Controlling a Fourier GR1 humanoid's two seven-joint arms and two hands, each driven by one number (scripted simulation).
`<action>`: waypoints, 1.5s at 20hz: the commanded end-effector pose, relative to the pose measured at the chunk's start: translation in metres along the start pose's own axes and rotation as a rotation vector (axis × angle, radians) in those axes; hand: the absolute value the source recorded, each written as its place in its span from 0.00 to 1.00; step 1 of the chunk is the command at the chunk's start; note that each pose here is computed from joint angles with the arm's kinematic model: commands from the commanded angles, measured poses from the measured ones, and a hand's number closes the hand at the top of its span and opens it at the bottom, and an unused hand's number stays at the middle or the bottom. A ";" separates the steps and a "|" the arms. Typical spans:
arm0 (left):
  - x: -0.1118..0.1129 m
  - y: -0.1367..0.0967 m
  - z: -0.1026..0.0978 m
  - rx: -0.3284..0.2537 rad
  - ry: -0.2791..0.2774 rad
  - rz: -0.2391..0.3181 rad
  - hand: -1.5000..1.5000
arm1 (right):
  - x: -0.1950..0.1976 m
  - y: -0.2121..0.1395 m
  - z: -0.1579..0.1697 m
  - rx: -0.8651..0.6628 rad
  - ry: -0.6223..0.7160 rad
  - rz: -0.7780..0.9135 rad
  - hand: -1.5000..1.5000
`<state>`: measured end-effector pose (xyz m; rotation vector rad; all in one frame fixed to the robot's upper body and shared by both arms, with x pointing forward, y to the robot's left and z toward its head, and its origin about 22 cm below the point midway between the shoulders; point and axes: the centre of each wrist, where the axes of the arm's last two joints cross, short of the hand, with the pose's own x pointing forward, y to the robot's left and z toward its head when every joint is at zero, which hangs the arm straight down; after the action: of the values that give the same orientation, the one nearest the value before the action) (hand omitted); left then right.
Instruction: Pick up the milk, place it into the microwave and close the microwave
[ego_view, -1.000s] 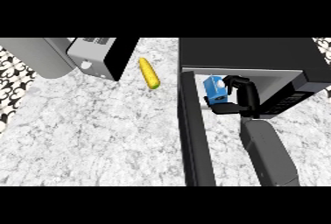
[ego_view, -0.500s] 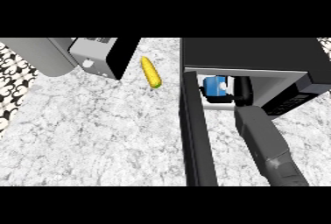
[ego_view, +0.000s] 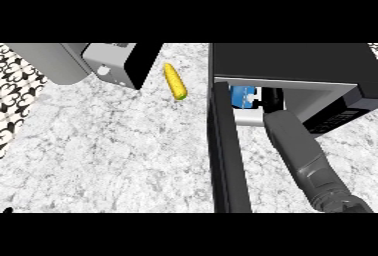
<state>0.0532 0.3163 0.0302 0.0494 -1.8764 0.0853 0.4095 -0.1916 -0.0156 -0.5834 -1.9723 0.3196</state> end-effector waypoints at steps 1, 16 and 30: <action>0.011 0.002 -0.007 -0.007 -0.004 -0.019 0.00 | 0.009 0.003 -0.014 -0.074 -0.013 0.133 1.00; -0.009 0.004 -0.019 -0.037 -0.015 -0.005 0.00 | -0.028 -0.047 -0.004 -0.187 0.131 0.220 1.00; -0.012 0.004 -0.023 -0.070 0.014 0.017 0.00 | -0.039 -0.063 0.003 -0.117 0.165 0.324 0.00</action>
<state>0.0781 0.3198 0.0239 -0.0026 -1.8754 0.0395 0.4089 -0.2650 -0.0122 -0.9688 -1.7578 0.2812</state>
